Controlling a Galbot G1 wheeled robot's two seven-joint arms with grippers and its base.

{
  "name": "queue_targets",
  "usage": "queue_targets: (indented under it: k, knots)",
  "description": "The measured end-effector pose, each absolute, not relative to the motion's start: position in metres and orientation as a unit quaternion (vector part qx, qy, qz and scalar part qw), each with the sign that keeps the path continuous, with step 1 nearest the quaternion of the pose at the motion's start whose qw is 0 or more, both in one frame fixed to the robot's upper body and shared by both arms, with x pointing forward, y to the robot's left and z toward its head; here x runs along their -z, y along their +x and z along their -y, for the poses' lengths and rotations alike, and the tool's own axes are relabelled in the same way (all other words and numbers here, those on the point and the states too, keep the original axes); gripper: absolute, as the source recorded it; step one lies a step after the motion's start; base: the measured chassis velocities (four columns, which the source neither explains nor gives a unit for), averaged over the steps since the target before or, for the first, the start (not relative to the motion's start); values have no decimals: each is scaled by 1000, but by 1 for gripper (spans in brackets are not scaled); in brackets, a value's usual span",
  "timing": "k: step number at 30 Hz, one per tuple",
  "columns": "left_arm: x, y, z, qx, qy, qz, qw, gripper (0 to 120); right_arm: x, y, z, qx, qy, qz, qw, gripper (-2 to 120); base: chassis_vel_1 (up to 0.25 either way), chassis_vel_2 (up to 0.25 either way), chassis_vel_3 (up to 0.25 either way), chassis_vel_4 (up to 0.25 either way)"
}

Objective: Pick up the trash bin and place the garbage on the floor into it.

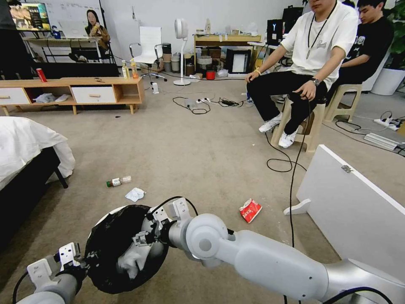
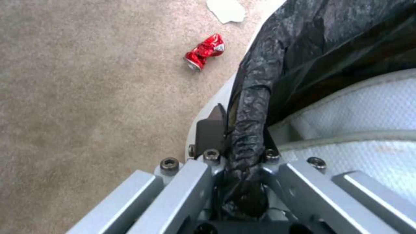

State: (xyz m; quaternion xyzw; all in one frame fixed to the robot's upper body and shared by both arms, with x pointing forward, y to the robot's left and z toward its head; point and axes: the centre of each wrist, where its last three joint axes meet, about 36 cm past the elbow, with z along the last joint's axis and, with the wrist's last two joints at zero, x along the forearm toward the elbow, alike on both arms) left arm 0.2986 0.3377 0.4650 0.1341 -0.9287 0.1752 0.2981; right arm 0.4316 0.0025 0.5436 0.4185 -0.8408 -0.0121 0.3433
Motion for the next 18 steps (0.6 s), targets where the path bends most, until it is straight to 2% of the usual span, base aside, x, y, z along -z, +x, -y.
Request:
queue_targets:
  k: [3, 12, 18]
  knots:
    - [-464, 298, -338, -175, 135, 928, 299, 1, -553, 432, 1, 15, 418, 845, 333, 99, 0, 0, 0, 0]
    - [-464, 299, -340, -172, 138, 928, 300, 1, -590, 427, 26, 32, 412, 862, 293, 100, 0, 0, 0, 0]
    - [-461, 300, -343, -170, 141, 927, 303, 1, -616, 422, 73, 45, 388, 888, 244, 100, 0, 0, 0, 0]
